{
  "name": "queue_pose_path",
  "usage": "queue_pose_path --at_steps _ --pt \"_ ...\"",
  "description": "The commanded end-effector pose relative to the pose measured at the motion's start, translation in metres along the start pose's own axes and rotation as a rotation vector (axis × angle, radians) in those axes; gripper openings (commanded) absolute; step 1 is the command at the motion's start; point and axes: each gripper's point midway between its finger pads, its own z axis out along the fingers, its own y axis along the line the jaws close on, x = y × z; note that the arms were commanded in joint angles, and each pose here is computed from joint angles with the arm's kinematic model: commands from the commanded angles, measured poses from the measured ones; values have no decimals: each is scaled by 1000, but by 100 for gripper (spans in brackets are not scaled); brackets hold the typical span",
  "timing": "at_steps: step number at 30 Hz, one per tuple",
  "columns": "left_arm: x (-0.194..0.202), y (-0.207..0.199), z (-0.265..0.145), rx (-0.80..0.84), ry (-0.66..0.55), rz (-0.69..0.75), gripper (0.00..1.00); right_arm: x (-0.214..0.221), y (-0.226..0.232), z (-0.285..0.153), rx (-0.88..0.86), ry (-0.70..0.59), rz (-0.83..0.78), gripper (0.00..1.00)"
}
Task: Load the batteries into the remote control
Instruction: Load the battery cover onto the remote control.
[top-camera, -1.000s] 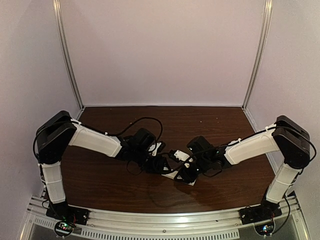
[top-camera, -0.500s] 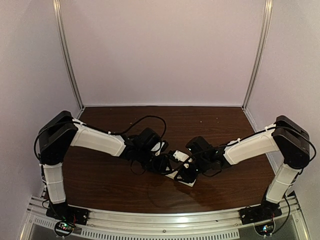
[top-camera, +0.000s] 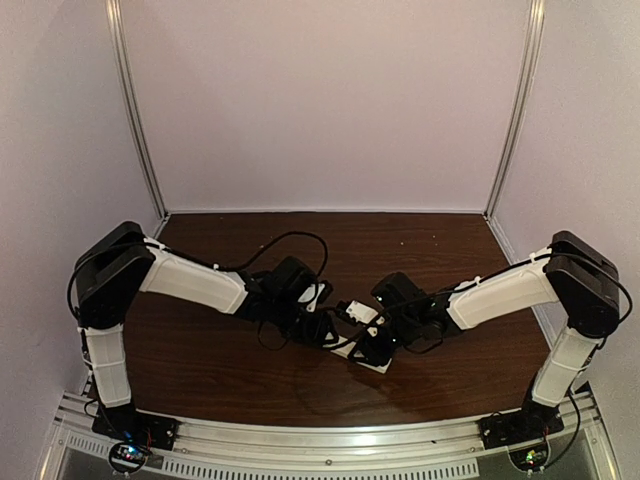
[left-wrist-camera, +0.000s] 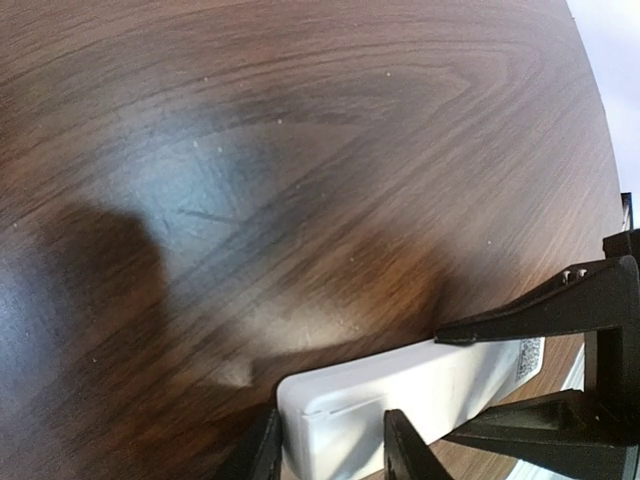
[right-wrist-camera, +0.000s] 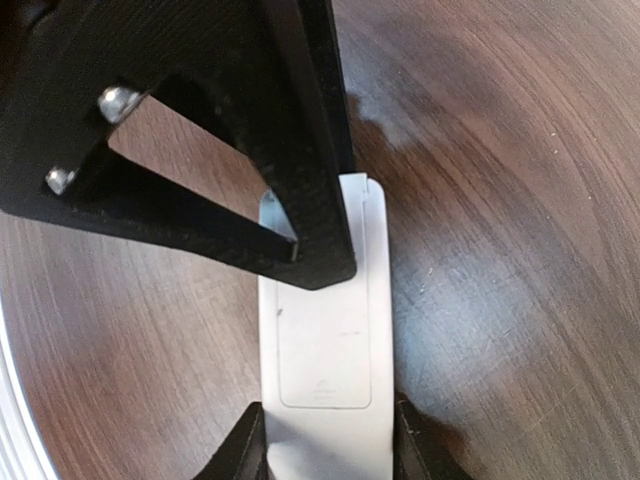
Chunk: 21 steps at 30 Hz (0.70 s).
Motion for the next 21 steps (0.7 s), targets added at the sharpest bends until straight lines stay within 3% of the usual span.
queue_pose_path --at_steps 1,8,9,10,12,21 --pt "50 48 14 -149 145 -19 34 40 7 15 -17 131 15 33" --pt "53 53 14 -153 149 -24 25 41 7 15 -14 132 15 32" --pt "53 53 13 -152 150 -22 28 41 7 15 -13 130 15 32" --pt "51 50 14 -142 151 -11 38 41 7 15 -12 130 15 31" --pt "49 44 14 -121 153 9 48 41 6 15 -11 129 14 31" --pt "49 50 9 -158 134 -13 52 41 7 15 -12 131 15 31"
